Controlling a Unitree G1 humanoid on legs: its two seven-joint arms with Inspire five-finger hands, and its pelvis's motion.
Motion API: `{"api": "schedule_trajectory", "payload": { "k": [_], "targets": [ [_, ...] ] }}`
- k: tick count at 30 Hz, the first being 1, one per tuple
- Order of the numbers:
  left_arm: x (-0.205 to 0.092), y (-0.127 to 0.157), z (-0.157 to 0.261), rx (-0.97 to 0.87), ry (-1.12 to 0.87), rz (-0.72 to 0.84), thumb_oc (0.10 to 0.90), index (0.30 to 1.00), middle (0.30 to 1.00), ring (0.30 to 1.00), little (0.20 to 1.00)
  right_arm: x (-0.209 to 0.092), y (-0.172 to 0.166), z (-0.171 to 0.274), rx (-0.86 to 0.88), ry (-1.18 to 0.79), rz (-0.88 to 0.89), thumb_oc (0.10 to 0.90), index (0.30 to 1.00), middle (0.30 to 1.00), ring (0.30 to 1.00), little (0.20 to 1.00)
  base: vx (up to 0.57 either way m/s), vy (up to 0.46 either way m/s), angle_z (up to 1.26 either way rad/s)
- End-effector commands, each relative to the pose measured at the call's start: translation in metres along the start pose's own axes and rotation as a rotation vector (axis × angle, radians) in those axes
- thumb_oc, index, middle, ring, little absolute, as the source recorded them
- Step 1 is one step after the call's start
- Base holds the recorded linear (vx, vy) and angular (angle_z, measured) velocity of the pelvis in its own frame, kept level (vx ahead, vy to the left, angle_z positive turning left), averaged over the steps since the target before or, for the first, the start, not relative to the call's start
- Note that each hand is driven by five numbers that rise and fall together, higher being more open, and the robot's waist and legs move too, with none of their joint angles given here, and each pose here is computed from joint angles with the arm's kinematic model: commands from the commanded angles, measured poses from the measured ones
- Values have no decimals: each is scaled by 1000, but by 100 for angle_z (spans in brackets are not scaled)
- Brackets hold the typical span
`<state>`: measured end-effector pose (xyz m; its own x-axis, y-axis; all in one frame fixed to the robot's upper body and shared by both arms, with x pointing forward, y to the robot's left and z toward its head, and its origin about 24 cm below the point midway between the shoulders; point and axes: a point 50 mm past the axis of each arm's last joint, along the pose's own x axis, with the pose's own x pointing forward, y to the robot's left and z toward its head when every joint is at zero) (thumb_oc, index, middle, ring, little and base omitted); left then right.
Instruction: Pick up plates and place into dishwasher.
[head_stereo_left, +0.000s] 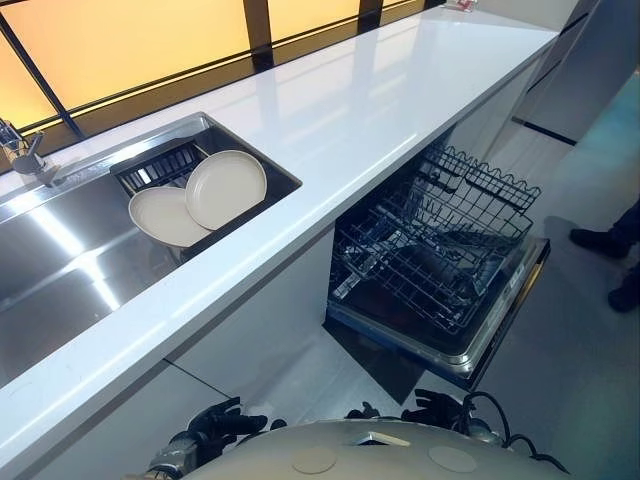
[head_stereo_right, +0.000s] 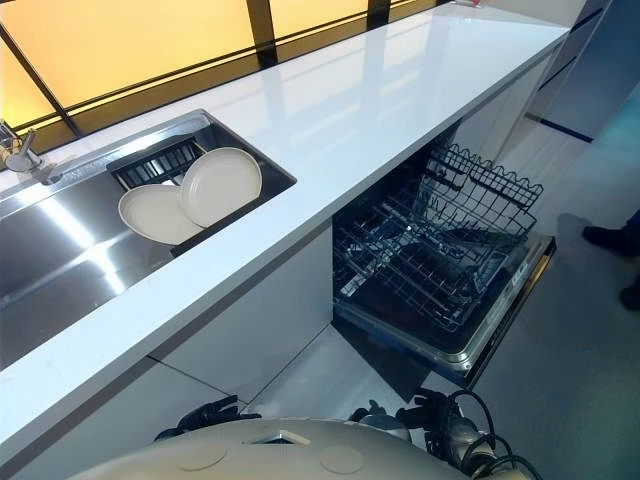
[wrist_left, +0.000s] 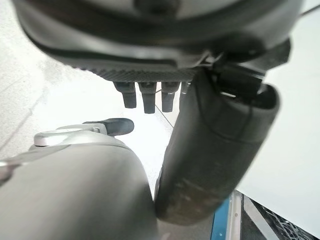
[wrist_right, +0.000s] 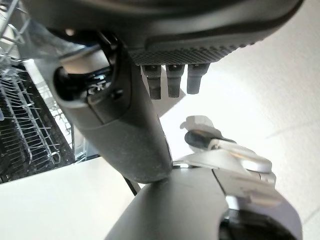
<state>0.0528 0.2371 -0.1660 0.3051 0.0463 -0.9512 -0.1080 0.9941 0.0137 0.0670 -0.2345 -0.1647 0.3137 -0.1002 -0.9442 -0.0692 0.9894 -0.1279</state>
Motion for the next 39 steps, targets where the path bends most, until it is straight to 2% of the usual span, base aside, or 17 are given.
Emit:
{"api": "schedule_trajectory", "payload": {
  "k": [1,6,9,13,16,18,19,20,21,23,28,30,34,35,36,37,39],
  "targets": [
    [4,-3,31,-16,-103,-10,800,900,900,900,900,4,0,27,-29,-62,43,800,900,900,900,900,0,0,0],
    [4,-1,38,-33,-159,17,800,900,900,900,900,4,1,24,-22,-56,51,800,900,900,900,900,0,0,0],
    [2,5,47,-1,-232,122,800,900,900,900,900,4,4,22,-25,-41,68,800,900,900,900,900,0,0,0],
    [-2,10,69,158,-346,224,800,900,900,900,900,4,4,19,-20,-16,88,800,900,900,900,900,17,0,0],
    [-1,2,82,271,-376,146,800,900,900,900,900,4,3,20,-44,-17,83,800,900,900,900,900,0,0,0],
    [1,-20,96,287,-359,-117,800,900,900,900,900,4,-2,26,-60,-20,78,800,900,900,900,900,0,0,0],
    [1,-26,100,265,-359,-174,800,900,900,900,900,4,-3,28,-67,-21,77,800,900,900,900,900,12,49,2],
    [-3,-48,112,120,-364,-447,800,900,900,900,900,4,-7,32,-79,-26,72,800,900,900,900,900,7,41,2],
    [-5,-54,116,94,-370,-490,800,900,900,900,900,3,-8,33,-81,-28,70,800,900,900,900,900,9,56,0],
    [-23,-88,148,-153,-461,-843,800,900,900,900,900,3,-14,39,-86,-35,64,800,900,900,900,900,28,49,-4],
    [-56,-109,197,-450,-678,-1169,800,900,900,900,900,4,-7,40,-78,-39,74,800,900,900,900,900,36,11,-2],
    [-75,-121,211,-592,-728,-1417,800,900,900,900,900,4,-3,38,-70,-41,76,800,900,900,900,900,45,-6,-5],
    [-103,-144,221,-687,-728,-1784,800,900,900,900,900,4,-1,34,-59,-37,70,800,900,900,900,900,47,-9,-8],
    [-127,-157,232,-744,-734,-2005,800,900,900,900,900,4,-1,31,-61,-28,68,800,900,900,900,900,61,-13,-3],
    [-147,-163,243,-791,-759,-2119,800,900,900,900,900,4,-1,29,-67,-19,68,800,900,900,900,900,73,-16,-1],
    [-168,-167,255,-818,-795,-2197,800,900,900,900,900,4,-1,27,-72,-13,69,800,900,900,900,900,53,-8,0],
    [-189,-168,268,-839,-879,-2223,800,900,900,900,900,3,-2,25,-74,-6,71,800,900,900,900,900,39,-2,1]
  ]
}}
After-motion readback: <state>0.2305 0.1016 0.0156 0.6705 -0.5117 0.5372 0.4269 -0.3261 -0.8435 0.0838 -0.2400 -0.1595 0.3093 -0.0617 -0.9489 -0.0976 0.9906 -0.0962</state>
